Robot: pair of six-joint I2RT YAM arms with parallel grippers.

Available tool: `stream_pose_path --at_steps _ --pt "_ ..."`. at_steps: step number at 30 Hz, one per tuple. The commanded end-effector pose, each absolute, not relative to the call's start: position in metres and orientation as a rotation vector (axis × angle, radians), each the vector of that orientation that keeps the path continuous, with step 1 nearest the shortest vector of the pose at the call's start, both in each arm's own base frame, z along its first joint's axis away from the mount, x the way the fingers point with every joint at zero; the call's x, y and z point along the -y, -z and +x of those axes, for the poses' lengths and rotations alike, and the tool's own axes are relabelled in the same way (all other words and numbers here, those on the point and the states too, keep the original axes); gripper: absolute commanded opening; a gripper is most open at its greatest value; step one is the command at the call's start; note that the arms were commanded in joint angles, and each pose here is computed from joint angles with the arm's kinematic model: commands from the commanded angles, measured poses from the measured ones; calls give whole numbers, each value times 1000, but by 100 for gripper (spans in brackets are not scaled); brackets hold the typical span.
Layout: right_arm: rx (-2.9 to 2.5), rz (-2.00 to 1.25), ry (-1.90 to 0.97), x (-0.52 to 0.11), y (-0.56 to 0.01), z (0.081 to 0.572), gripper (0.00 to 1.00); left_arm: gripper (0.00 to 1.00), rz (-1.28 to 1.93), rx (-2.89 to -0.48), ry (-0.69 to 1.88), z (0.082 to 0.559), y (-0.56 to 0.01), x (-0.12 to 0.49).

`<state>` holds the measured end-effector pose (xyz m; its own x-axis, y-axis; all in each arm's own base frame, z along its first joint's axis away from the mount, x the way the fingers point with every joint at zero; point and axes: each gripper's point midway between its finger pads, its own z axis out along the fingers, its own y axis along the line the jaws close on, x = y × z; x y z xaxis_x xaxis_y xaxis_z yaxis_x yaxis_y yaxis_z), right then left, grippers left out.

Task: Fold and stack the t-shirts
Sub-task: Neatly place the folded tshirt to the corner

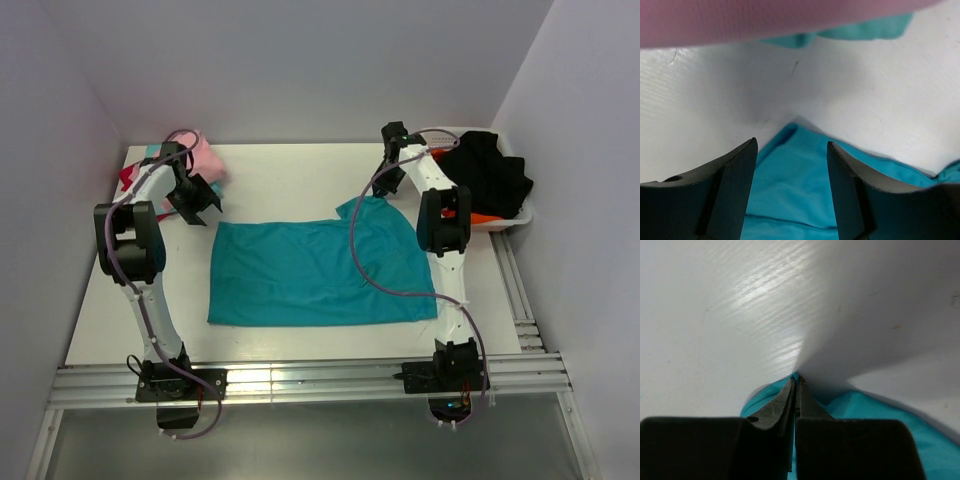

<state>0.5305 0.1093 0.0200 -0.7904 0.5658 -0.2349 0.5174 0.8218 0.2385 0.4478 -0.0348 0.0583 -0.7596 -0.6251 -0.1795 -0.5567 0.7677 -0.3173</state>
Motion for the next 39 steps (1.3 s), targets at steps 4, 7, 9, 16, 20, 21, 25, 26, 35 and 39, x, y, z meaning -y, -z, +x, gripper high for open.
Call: stream_pose_path --at_steps 4,7,9,16,20,21,25,26,35,39 --pt "-2677 821 -177 -84 -50 522 0 61 -859 -2675 351 458 -46 34" --pt "-2681 827 -167 -80 -50 521 0 60 -856 -2690 386 454 -38 39" --pt "-2681 825 -164 -79 -50 521 0 59 -855 -2698 393 449 -35 41" --pt "-2692 834 -163 -78 -45 520 0 58 -860 -2710 405 442 -27 46" --pt "-2694 826 -162 -79 -44 521 0 55 -865 -2709 415 443 -25 49" --pt "-2695 821 -162 -79 -43 521 0 54 -864 -2707 417 445 -25 50" --pt "-2697 821 -152 -76 -43 521 0 50 -864 -2713 419 449 -23 52" --pt "-2695 820 -152 -75 -44 522 0 49 -861 -2706 421 452 -25 52" --pt "-2688 817 -158 -70 -50 523 0 30 -852 -2687 436 467 -32 54" --pt "-2678 805 -160 -67 -56 524 0 20 -848 -2683 446 474 -32 55"
